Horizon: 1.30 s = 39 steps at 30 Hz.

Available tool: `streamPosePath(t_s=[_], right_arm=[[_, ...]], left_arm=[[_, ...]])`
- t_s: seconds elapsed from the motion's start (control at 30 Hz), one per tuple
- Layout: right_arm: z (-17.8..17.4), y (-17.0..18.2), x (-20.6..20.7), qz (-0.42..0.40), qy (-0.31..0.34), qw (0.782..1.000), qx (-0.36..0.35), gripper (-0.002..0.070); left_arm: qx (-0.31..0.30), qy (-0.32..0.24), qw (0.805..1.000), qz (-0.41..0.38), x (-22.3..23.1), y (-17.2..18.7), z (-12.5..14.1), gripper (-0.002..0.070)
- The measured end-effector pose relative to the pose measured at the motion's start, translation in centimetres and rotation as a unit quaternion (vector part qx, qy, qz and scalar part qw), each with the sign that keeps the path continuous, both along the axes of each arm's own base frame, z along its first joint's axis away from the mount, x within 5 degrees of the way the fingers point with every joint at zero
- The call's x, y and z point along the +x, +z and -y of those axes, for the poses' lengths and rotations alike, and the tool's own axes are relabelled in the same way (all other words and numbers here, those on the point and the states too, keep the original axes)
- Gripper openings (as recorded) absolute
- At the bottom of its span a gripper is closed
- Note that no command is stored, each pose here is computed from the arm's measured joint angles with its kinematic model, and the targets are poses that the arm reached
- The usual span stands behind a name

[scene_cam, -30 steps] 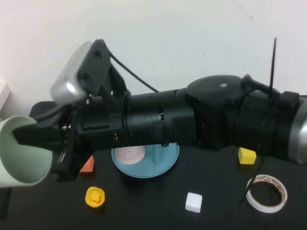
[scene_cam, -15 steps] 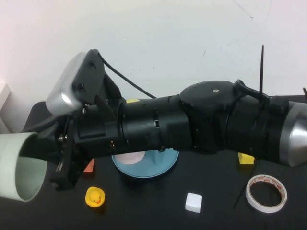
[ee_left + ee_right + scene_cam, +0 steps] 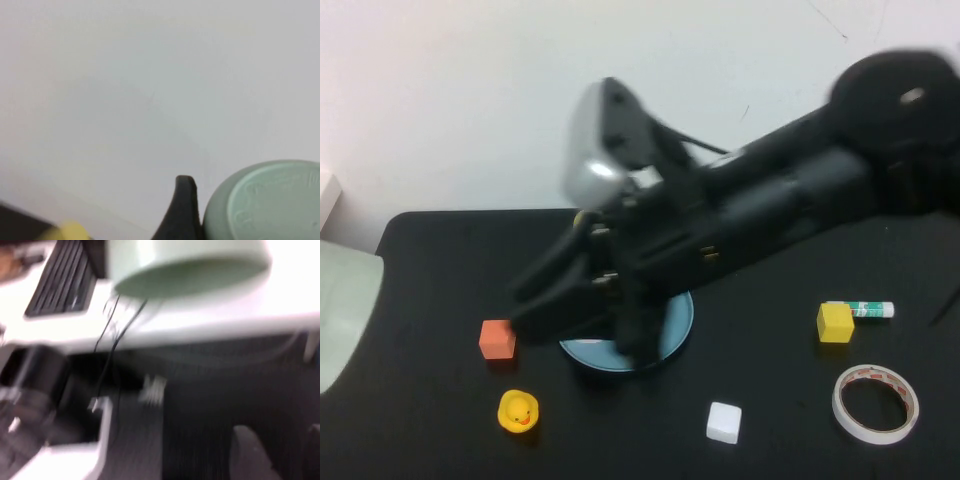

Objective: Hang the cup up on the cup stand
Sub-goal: Place the cup on the cup holder

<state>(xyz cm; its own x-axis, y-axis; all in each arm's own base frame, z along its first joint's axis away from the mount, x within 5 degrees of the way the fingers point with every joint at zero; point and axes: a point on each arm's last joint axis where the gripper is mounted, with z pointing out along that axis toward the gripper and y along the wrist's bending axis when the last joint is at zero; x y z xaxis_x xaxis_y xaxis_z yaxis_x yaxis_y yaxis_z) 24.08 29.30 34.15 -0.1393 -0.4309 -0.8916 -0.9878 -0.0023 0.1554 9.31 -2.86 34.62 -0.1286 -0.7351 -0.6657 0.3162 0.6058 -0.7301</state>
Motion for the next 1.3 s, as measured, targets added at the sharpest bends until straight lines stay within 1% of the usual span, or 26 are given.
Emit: streamPosePath(t_s=[0.03,0.07,0.13,0.17,0.23,0.37,0.43,0.53,0.63,0.73,0.87,0.9,1.07,1.13,1.17,1.3], right_arm=[[1.0,0.3,0.0,-0.009,-0.001,1.0,-0.019,0.0211],[1.9,0.7,-0.1,-0.015,-0.003,0.999,-0.041,0.0158],[3.8,1.4,-0.5,-0.012,-0.008,0.997,-0.081,0.0076],[4.6,1.7,-0.7,-0.006,-0.016,0.994,-0.104,0.0052],[6.0,2.5,-1.2,0.007,-0.035,0.989,-0.143,0.0029],[8.7,4.3,-2.9,0.033,-0.074,0.976,-0.201,0.0013],[10.1,5.2,-3.9,0.047,-0.102,0.969,-0.222,0.0011],[12.4,5.4,-5.2,0.062,-0.15,0.952,-0.258,0.001],[14.5,4.7,-6.9,0.06,-0.196,0.937,-0.281,0.001],[16.4,3.8,-8.8,0.058,-0.232,0.93,-0.28,0.001],[18.5,2.3,-11.3,0.045,-0.269,0.925,-0.266,0.001],[18.8,1.9,-11.7,0.039,-0.275,0.923,-0.267,0.001],[21.1,0.8,-14.2,0.025,-0.323,0.911,-0.256,0.001],[22.0,0.7,-15.0,0.024,-0.342,0.905,-0.253,0.001],[22.3,0.8,-15.3,0.026,-0.35,0.903,-0.249,0.001],[23.6,1.1,-16.2,0.031,-0.386,0.891,-0.238,0.001]], left_arm=[[0.053,0.002,0.998,0.02,0.1,0.4,0.1,0.0563],[0.106,0.002,0.994,0.04,0.3,0.7,0.3,0.0563],[0.185,-0.009,0.98,0.069,0.7,1.1,0.8,0.0563],[0.216,-0.018,0.973,0.078,1.1,1.3,1.1,0.0562],[0.249,-0.037,0.965,0.079,2.2,1.3,1.5,0.0561],[0.278,-0.072,0.956,0.056,5.3,1.1,2.3,0.0561],[0.298,-0.096,0.948,0.053,6.9,1.0,2.9,0.0561],[0.328,-0.154,0.93,0.061,9.7,0.7,4.0,0.0561],[0.361,-0.213,0.903,0.093,12.3,0.4,5.2,0.0561],[0.385,-0.258,0.878,0.117,14.8,-0.5,6.1,0.0561],[0.409,-0.296,0.854,0.122,18.3,-2.7,7.6,0.0561],[0.415,-0.306,0.847,0.126,18.8,-3.2,8.3,0.0561],[0.461,-0.353,0.795,0.176,21.7,-5.6,12.2,0.0561],[0.471,-0.363,0.782,0.188,22.7,-6.3,13.3,0.0561],[0.473,-0.368,0.778,0.191,23.3,-6.8,13.9,0.0561],[0.472,-0.377,0.775,0.184,25.9,-8.5,14.8,0.0561]])
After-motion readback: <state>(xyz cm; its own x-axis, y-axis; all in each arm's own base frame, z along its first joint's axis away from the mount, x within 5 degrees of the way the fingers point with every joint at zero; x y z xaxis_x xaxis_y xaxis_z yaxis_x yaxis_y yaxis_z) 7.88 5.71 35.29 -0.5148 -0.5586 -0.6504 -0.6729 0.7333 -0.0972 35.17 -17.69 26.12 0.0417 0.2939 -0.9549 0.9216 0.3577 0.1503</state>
